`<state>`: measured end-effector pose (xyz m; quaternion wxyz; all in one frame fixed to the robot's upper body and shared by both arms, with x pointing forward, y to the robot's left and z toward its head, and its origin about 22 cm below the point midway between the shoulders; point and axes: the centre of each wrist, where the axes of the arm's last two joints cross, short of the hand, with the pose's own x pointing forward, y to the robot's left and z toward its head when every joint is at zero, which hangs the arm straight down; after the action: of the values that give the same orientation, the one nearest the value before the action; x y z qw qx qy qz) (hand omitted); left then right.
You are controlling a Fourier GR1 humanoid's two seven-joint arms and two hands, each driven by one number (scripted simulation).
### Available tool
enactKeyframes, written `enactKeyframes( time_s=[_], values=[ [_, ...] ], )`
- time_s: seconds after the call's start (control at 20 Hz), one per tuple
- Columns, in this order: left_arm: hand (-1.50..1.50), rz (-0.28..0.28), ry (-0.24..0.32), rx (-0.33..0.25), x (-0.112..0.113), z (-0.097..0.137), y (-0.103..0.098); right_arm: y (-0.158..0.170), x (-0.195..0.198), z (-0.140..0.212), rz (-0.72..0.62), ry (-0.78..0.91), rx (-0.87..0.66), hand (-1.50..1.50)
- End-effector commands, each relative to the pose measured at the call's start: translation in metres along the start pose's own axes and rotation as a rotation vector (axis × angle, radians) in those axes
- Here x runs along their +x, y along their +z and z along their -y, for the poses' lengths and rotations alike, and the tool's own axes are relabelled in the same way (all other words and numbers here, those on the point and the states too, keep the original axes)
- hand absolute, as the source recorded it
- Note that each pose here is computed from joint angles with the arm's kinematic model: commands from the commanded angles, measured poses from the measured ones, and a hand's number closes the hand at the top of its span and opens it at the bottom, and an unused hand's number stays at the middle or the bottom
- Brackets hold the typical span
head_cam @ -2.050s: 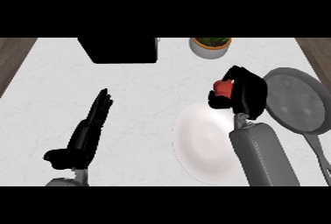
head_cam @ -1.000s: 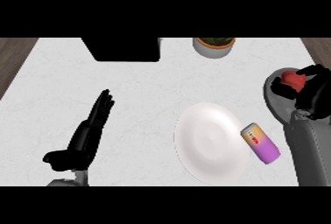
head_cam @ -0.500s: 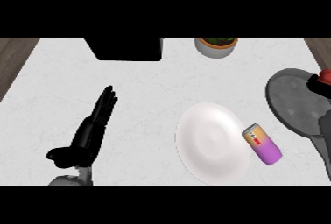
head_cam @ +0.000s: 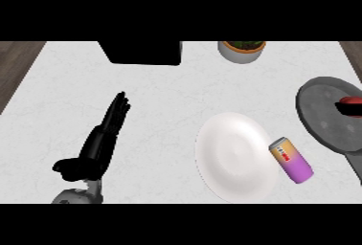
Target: Pick the bell pepper from the plate and place it in the pan
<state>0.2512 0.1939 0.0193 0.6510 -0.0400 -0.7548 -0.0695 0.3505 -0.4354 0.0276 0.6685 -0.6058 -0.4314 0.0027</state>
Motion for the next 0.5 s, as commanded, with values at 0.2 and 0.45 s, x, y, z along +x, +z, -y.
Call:
enactKeyframes(
  time_s=[0.2, 0.45],
  values=[
    [0.0, 0.011, 0.012, -0.01, -0.004, 0.003, 0.002, -0.007, -0.011, 0.001, 0.035, -0.146, 0.16, -1.5],
    [0.0, -0.006, 0.014, -0.019, -0.007, 0.007, 0.009, -0.006, -0.015, 0.002, 0.078, -0.355, -0.034, -1.5]
  ],
)
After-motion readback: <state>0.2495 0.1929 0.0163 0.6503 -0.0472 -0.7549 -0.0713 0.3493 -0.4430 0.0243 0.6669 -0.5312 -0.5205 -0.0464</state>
